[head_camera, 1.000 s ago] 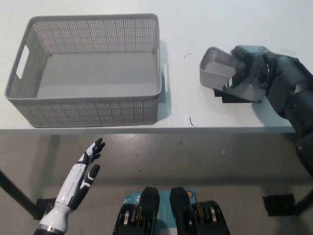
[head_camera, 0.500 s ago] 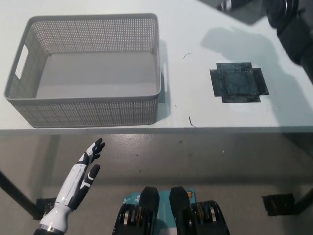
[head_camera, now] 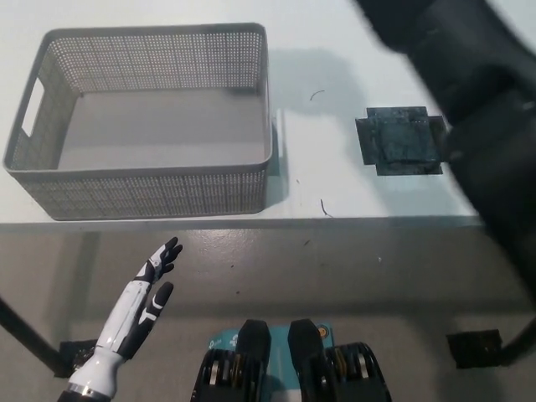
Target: Use the right hand to pick up a small rectangular container and put it into a bigger container on the left side
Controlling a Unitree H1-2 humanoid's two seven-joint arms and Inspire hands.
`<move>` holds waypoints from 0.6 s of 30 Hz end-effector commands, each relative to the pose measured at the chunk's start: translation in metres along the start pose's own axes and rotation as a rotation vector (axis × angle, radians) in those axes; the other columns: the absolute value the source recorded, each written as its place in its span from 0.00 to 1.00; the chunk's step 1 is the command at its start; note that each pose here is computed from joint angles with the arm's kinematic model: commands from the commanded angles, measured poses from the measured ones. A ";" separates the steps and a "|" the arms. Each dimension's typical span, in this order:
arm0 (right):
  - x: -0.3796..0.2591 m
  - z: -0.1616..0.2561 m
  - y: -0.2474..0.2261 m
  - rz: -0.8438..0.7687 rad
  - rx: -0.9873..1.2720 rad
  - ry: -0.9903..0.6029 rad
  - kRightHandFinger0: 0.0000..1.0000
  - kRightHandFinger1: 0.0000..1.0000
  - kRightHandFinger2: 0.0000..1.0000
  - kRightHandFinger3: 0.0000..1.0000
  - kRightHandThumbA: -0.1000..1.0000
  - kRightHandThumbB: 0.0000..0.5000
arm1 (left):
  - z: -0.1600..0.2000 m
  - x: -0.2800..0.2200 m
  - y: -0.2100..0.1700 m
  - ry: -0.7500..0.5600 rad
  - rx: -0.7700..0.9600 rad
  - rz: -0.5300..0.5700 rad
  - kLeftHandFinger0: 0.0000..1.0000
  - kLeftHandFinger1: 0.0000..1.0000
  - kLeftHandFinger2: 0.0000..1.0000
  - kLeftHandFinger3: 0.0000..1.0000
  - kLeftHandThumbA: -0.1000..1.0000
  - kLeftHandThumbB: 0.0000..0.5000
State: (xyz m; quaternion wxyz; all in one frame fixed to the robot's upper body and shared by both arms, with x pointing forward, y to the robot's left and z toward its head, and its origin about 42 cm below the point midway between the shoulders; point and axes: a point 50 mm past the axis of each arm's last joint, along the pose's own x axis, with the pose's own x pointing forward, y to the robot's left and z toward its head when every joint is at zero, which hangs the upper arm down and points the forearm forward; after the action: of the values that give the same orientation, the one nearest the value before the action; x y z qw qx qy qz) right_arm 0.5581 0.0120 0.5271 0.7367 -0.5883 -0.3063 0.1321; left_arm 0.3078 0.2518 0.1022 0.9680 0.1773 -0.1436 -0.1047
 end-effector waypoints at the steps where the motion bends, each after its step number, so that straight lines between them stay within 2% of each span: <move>1: 0.015 0.058 -0.019 -0.085 -0.005 -0.084 0.00 0.40 0.79 0.72 0.00 0.48 | 0.009 0.004 0.007 -0.048 0.038 -0.021 1.00 1.00 1.00 1.00 1.00 0.36; 3: 0.016 0.068 -0.005 -0.055 -0.010 -0.068 0.00 0.40 0.79 0.70 0.00 0.50 | 0.010 0.003 0.006 -0.048 0.040 -0.030 1.00 1.00 1.00 1.00 1.00 0.33; 6: 0.015 0.074 0.015 -0.026 0.014 -0.051 0.00 0.41 0.77 0.73 0.00 0.52 | 0.011 0.003 0.002 -0.049 0.036 -0.039 1.00 1.00 1.00 1.00 1.00 0.33; 7: 0.015 0.075 0.019 -0.014 0.022 -0.046 0.00 0.38 0.74 0.71 0.00 0.53 | 0.012 0.007 0.003 -0.051 0.041 -0.042 1.00 1.00 1.00 1.00 1.00 0.32; 9: 0.014 0.078 0.029 0.015 0.026 -0.023 0.00 0.23 0.60 0.65 0.00 0.54 | 0.013 0.011 0.006 -0.061 0.052 -0.046 1.00 1.00 1.00 1.00 1.00 0.31; 11: 0.013 0.079 0.040 0.039 0.056 -0.007 0.00 0.19 0.51 0.54 0.00 0.54 | 0.014 0.010 0.006 -0.057 0.049 -0.047 1.00 1.00 1.00 1.00 1.00 0.32; 12: 0.011 0.078 0.049 0.059 0.064 0.010 0.00 0.11 0.42 0.40 0.00 0.56 | 0.014 0.012 0.006 -0.059 0.050 -0.055 1.00 1.00 1.00 1.00 1.00 0.33; 13: 0.010 0.077 0.054 0.065 0.069 0.017 0.00 0.08 0.40 0.37 0.00 0.56 | 0.014 0.011 0.006 -0.057 0.052 -0.060 1.00 1.00 1.00 1.00 1.00 0.33; 14: 0.008 0.076 0.066 0.085 0.061 0.025 0.00 0.06 0.36 0.27 0.00 0.58 | 0.015 0.011 0.006 -0.057 0.060 -0.066 1.00 1.00 1.00 1.00 1.00 0.31; 15: 0.007 0.075 0.068 0.086 0.056 0.029 0.00 0.06 0.36 0.26 0.00 0.58 | 0.016 0.012 0.007 -0.060 0.065 -0.068 1.00 1.00 1.00 1.00 1.00 0.31; 16: 0.006 0.073 0.071 0.093 0.046 0.030 0.00 0.10 0.40 0.32 0.00 0.56 | 0.017 0.014 0.008 -0.062 0.073 -0.072 1.00 1.00 1.00 1.00 1.00 0.32; 17: 0.005 0.071 0.076 0.100 0.022 0.033 0.10 0.20 0.47 0.49 0.00 0.56 | 0.018 0.015 0.009 -0.067 0.082 -0.074 1.00 1.00 1.00 1.00 1.00 0.30; 18: 0.004 0.069 0.078 0.110 0.000 0.041 0.07 0.15 0.38 0.49 0.00 0.55 | 0.018 0.017 0.010 -0.072 0.087 -0.074 1.00 1.00 1.00 1.00 1.00 0.29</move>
State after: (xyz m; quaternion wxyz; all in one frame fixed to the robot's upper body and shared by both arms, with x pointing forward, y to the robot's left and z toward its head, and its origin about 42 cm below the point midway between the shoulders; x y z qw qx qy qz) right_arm 0.5338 0.0871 0.4464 0.7428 -0.5917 -0.2465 0.1934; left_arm 0.3101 0.2493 0.1077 0.9606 0.1962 -0.1497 -0.1279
